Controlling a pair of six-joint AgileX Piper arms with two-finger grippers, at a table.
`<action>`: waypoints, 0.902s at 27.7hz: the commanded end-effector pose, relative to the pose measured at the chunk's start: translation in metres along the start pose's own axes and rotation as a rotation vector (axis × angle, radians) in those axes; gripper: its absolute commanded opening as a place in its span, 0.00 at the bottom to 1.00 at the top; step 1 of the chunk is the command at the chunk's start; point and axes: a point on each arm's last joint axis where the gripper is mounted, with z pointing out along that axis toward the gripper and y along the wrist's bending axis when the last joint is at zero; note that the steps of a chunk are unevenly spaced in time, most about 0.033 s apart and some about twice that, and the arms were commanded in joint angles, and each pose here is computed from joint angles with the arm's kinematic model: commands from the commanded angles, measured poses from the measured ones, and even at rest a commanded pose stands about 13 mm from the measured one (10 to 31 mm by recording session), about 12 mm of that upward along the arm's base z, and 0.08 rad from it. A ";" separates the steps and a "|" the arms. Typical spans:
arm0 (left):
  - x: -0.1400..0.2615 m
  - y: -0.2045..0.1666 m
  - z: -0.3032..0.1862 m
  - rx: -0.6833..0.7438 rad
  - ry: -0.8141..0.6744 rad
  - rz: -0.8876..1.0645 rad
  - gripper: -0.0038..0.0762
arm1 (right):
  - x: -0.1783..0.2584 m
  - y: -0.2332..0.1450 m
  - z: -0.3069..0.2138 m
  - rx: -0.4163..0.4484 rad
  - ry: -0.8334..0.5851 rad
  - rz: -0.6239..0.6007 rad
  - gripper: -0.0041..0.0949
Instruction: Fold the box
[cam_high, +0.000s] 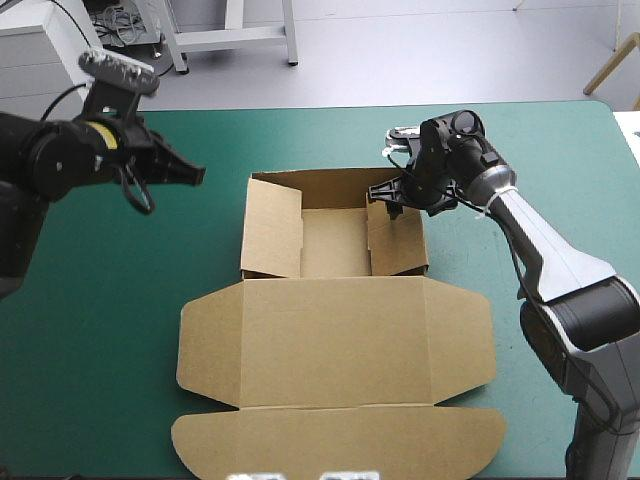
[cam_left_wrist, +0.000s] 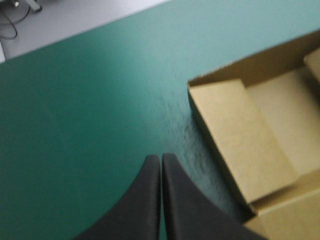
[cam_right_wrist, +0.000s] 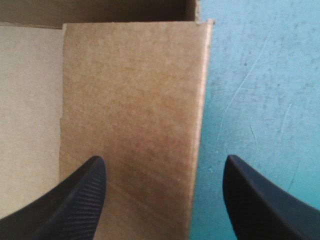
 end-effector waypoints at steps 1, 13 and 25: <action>0.044 0.003 -0.022 -0.033 0.074 0.018 0.04 | -0.005 -0.001 -0.021 -0.018 -0.078 -0.004 0.67; 0.187 -0.005 -0.033 -0.017 0.222 0.036 0.04 | -0.007 -0.001 0.003 -0.011 -0.027 -0.002 0.47; 0.315 -0.015 -0.041 0.008 0.087 0.016 0.04 | -0.007 0.002 0.016 -0.029 0.003 -0.045 0.02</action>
